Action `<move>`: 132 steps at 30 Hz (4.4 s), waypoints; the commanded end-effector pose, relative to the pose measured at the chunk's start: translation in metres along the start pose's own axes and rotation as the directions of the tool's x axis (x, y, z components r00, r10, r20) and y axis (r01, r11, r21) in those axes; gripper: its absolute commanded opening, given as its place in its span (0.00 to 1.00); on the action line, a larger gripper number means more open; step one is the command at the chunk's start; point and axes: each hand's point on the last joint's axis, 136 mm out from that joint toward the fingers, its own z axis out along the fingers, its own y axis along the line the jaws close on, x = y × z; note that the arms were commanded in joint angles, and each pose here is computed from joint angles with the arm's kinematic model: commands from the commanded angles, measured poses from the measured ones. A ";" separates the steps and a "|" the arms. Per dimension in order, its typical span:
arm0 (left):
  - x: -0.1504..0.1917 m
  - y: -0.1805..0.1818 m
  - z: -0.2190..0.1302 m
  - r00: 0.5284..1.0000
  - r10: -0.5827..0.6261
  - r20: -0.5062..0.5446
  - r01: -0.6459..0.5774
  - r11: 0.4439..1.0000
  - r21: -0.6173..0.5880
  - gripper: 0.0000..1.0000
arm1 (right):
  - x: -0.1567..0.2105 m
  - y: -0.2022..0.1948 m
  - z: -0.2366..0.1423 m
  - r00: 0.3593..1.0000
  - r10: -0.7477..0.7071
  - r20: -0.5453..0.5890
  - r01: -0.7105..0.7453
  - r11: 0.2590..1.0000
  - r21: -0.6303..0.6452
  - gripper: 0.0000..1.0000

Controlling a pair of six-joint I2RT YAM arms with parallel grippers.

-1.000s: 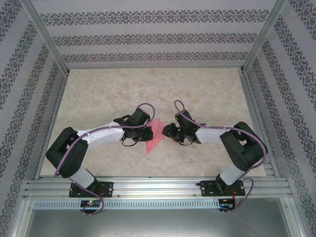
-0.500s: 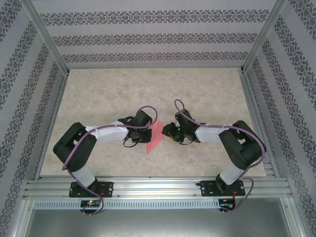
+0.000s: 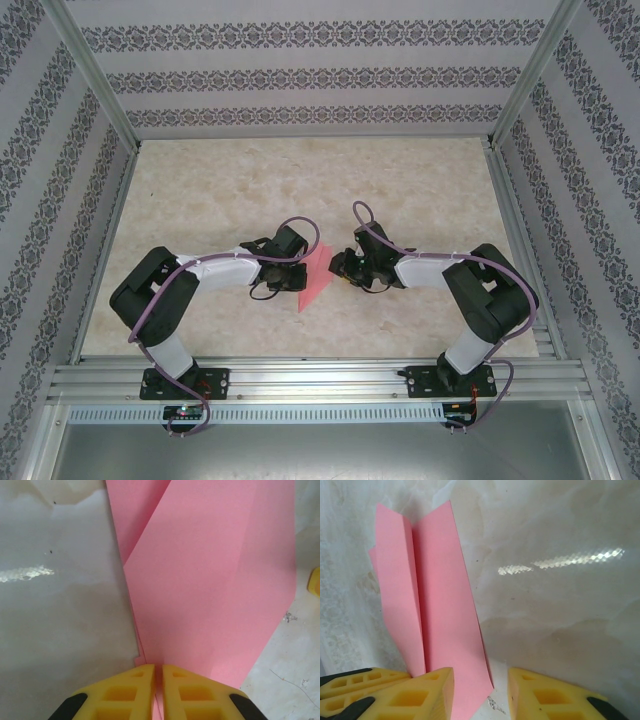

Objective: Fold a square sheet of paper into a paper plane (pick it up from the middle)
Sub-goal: Turn over the paper at the center of the table.

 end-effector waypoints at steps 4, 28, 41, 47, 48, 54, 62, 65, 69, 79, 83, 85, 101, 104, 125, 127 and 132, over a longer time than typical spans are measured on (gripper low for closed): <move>0.007 0.005 0.005 1.000 0.028 -0.010 -0.029 0.999 -0.021 0.14 | -0.005 0.012 0.007 0.999 -0.044 0.017 0.044 0.999 -0.001 0.35; 0.013 0.005 0.011 0.999 0.014 -0.034 -0.014 1.000 -0.009 0.14 | -0.002 0.037 0.010 0.998 -0.059 -0.005 0.059 0.995 -0.082 0.33; 0.014 0.005 0.012 0.999 0.010 -0.041 -0.010 1.000 -0.003 0.14 | 0.000 0.031 0.006 0.998 -0.068 -0.004 0.068 0.997 -0.032 0.33; 0.015 0.004 0.013 0.999 0.005 -0.043 -0.005 1.000 0.005 0.14 | 0.001 0.034 0.006 0.997 -0.072 -0.003 0.071 0.996 -0.045 0.33; 0.015 0.004 0.013 0.999 0.005 -0.043 -0.005 1.000 0.006 0.14 | 0.001 0.035 0.005 0.997 -0.073 0.001 0.073 0.996 -0.048 0.33; 0.015 0.005 0.013 0.999 0.004 -0.045 -0.004 1.000 0.000 0.13 | 0.000 0.041 0.004 0.997 -0.072 0.001 0.072 0.994 -0.079 0.34; 0.015 0.006 0.013 0.999 -0.002 -0.043 0.002 1.000 -0.006 0.13 | 0.001 0.053 0.007 0.997 -0.071 -0.008 0.069 0.988 -0.140 0.36; 0.015 0.006 0.012 0.999 -0.003 -0.039 0.003 1.000 -0.007 0.13 | 0.001 0.053 0.008 0.997 -0.073 -0.012 0.071 0.987 -0.144 0.38; 0.014 0.006 0.011 0.999 -0.006 -0.032 0.006 1.000 -0.005 0.13 | 0.001 0.054 0.012 0.998 -0.065 -0.017 0.061 0.986 -0.158 0.39; 0.014 0.007 0.009 1.000 -0.026 -0.014 0.026 1.000 0.000 0.12 | 0.002 0.058 0.019 0.998 -0.063 -0.013 0.060 0.982 -0.178 0.38; 0.014 0.007 0.009 0.999 -0.045 -0.003 0.045 0.999 0.011 0.13 | 0.002 0.061 0.025 0.997 -0.076 -0.017 0.072 0.980 -0.186 0.35; 0.014 0.006 0.009 0.999 -0.054 0.000 0.054 0.998 0.023 0.13 | 0.001 0.064 0.027 0.996 -0.084 -0.018 0.079 0.978 -0.192 0.33; 0.011 0.002 0.006 0.993 -0.115 0.023 0.113 0.989 0.097 0.14 | 0.004 0.068 0.038 0.991 -0.135 -0.026 0.126 0.967 -0.223 0.28; 0.010 0.001 0.005 0.993 -0.118 0.025 0.115 0.988 0.102 0.15 | 0.004 0.070 0.039 0.987 -0.159 -0.026 0.149 0.962 -0.229 0.26; -0.025 0.041 -0.123 0.861 -0.205 0.466 0.214 0.976 0.034 0.38 | -0.043 0.043 -0.077 0.868 -0.490 0.078 0.427 0.818 0.384 0.07; -0.024 0.054 -0.135 0.830 -0.221 0.512 0.251 0.968 0.010 0.40 | -0.053 0.030 -0.101 0.824 -0.564 0.047 0.445 0.698 0.560 0.07; -0.015 0.082 -0.150 0.772 -0.270 0.575 0.345 0.938 -0.022 0.47 | -0.067 0.018 -0.132 0.738 -0.668 -0.096 0.450 0.382 0.807 0.07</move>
